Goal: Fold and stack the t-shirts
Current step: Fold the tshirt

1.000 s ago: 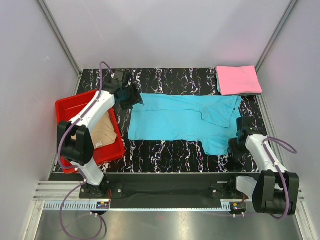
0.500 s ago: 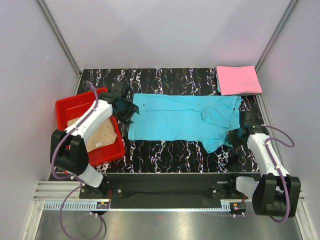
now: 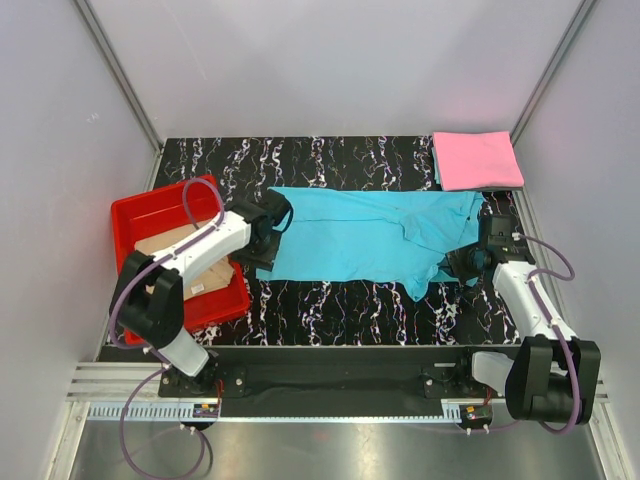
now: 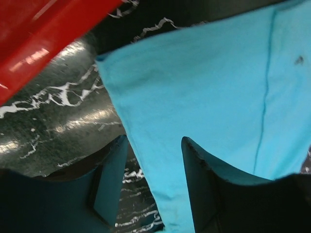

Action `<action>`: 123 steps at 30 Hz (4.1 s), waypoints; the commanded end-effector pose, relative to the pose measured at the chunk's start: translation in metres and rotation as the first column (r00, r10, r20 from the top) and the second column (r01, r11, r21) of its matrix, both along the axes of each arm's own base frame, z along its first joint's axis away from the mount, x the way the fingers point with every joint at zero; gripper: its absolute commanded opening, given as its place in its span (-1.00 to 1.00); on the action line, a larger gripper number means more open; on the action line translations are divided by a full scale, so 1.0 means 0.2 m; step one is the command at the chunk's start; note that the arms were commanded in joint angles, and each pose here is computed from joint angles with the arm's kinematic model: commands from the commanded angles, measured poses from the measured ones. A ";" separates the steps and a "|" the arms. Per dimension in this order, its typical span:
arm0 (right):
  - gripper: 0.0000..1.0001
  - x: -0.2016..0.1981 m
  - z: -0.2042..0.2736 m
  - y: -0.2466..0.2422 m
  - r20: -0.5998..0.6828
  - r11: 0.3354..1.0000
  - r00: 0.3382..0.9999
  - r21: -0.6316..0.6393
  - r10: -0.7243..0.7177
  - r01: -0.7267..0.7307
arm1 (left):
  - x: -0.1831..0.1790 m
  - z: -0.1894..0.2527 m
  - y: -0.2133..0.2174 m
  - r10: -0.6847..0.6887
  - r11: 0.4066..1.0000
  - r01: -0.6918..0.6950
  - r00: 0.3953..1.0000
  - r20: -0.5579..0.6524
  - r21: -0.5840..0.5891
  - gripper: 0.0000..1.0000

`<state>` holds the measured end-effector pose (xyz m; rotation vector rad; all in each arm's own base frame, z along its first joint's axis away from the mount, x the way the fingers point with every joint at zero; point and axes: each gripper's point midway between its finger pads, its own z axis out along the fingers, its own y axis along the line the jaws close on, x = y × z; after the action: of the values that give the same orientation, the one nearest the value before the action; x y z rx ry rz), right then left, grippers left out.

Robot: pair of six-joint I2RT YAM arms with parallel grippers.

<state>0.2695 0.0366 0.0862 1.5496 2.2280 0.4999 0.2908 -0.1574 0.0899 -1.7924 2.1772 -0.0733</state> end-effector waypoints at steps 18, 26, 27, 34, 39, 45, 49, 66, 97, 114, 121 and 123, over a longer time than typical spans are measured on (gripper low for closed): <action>-1.00 0.03 0.07 -0.04 0.040 0.995 0.997 -0.078 0.060 -0.057 | -0.07 -0.21 0.04 0.117 0.985 -0.109 0.992 -0.052 0.136 -0.03; -1.00 -0.07 0.26 -0.15 0.097 0.978 0.995 -0.206 0.025 -0.004 | -0.08 -0.28 0.01 0.109 0.987 -0.101 0.993 -0.055 0.123 -0.05; -1.00 -0.07 0.29 -0.16 0.114 0.977 0.993 -0.213 0.022 0.003 | -0.08 -0.29 0.01 0.110 0.987 -0.102 0.992 -0.059 0.122 -0.05; -1.00 -0.10 0.30 -0.15 0.119 0.978 0.993 -0.210 0.023 0.003 | -0.08 -0.33 0.00 0.110 0.987 -0.101 0.991 -0.072 0.125 -0.03; -1.00 -0.11 0.29 -0.15 0.116 0.977 0.993 -0.211 0.023 0.002 | -0.10 -0.37 0.00 0.108 0.986 -0.095 0.989 -0.097 0.134 -0.03; -1.00 -0.12 0.28 -0.16 0.113 0.976 0.993 -0.216 0.018 0.007 | -0.12 -0.40 0.00 0.112 0.986 -0.095 0.987 -0.117 0.139 -0.11; -1.00 -0.13 0.27 -0.19 0.107 0.969 0.994 -0.247 0.011 0.016 | -0.11 -0.39 0.00 0.108 0.986 -0.094 0.989 -0.096 0.138 -0.58; -1.00 0.03 0.34 -0.29 0.132 0.911 0.983 -0.407 0.129 -0.065 | 0.12 -0.15 0.00 -0.042 0.969 0.044 0.999 -0.011 0.241 -1.00; -0.99 0.65 0.29 -0.43 -0.143 0.778 0.930 -0.514 0.338 -0.361 | 0.65 -0.22 -0.10 -0.286 0.938 0.291 0.957 -0.054 0.187 -1.00; -1.00 0.67 0.31 -0.45 -0.171 0.766 0.927 -0.525 0.334 -0.372 | 0.64 -0.11 0.04 -0.218 0.924 0.226 0.974 -0.061 0.308 -1.00; -1.00 0.71 0.33 -0.46 -0.163 0.758 0.923 -0.531 0.348 -0.379 | 0.66 -0.14 0.01 -0.226 0.929 0.234 0.972 -0.060 0.286 -1.00; -1.00 0.72 0.33 -0.46 -0.166 0.757 0.922 -0.530 0.349 -0.382 | 0.69 -0.15 0.00 -0.237 0.930 0.243 0.970 -0.053 0.276 -1.00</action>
<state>0.4018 -0.0454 0.1315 0.8558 2.4952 -0.0850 0.4149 -0.1607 0.0457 -1.3695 2.3338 0.2351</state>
